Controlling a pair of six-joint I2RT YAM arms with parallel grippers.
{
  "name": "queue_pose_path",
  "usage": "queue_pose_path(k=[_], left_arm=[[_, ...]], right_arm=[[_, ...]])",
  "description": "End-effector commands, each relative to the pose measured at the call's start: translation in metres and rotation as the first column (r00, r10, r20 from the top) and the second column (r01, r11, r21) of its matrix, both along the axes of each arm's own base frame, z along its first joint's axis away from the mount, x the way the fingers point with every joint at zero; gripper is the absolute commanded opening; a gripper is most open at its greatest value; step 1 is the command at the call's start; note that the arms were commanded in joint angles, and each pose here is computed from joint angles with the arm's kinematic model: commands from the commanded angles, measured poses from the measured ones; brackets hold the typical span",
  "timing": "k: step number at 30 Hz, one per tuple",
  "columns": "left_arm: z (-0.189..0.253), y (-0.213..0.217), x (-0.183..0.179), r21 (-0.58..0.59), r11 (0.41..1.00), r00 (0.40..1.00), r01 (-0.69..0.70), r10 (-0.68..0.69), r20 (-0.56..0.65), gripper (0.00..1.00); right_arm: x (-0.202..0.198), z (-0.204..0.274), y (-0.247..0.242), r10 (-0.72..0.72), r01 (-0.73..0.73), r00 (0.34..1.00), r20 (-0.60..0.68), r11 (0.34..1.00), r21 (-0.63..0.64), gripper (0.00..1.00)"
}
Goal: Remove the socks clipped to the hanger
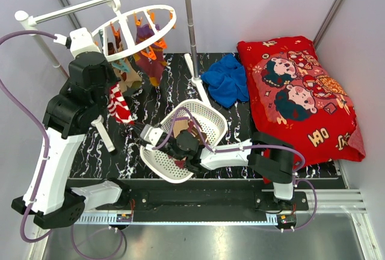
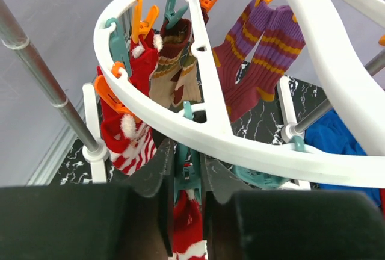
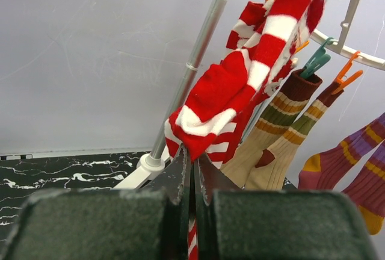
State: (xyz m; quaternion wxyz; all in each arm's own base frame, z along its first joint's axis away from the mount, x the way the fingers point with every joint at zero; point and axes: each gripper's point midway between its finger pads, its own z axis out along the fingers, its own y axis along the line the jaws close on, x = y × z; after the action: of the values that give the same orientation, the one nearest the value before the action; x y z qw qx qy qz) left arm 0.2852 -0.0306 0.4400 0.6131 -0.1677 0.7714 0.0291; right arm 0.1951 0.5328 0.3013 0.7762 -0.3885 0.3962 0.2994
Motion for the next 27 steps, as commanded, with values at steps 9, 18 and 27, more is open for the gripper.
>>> queue_pose_path(k=[9, 18, 27], left_arm=[[0.02, -0.017, 0.009, -0.012, 0.996, 0.993, 0.09, -0.089, 0.077, 0.0], [0.023, -0.035, 0.008, -0.016, 0.977, 0.972, 0.21, -0.208, 0.106, 0.11], [0.029, -0.048, 0.005, -0.022, 0.956, 0.947, 0.294, -0.288, 0.144, 0.31]], right_arm=[[-0.001, 0.003, -0.047, -0.007, 0.056, 0.964, -0.266, 0.982, 0.179, 0.0], [0.032, -0.077, -0.13, -0.369, 0.438, 0.648, -0.666, 0.896, -0.071, 0.01], [0.048, -0.132, -0.144, -0.534, 0.529, 0.542, -0.649, 0.817, -0.231, 0.4]])
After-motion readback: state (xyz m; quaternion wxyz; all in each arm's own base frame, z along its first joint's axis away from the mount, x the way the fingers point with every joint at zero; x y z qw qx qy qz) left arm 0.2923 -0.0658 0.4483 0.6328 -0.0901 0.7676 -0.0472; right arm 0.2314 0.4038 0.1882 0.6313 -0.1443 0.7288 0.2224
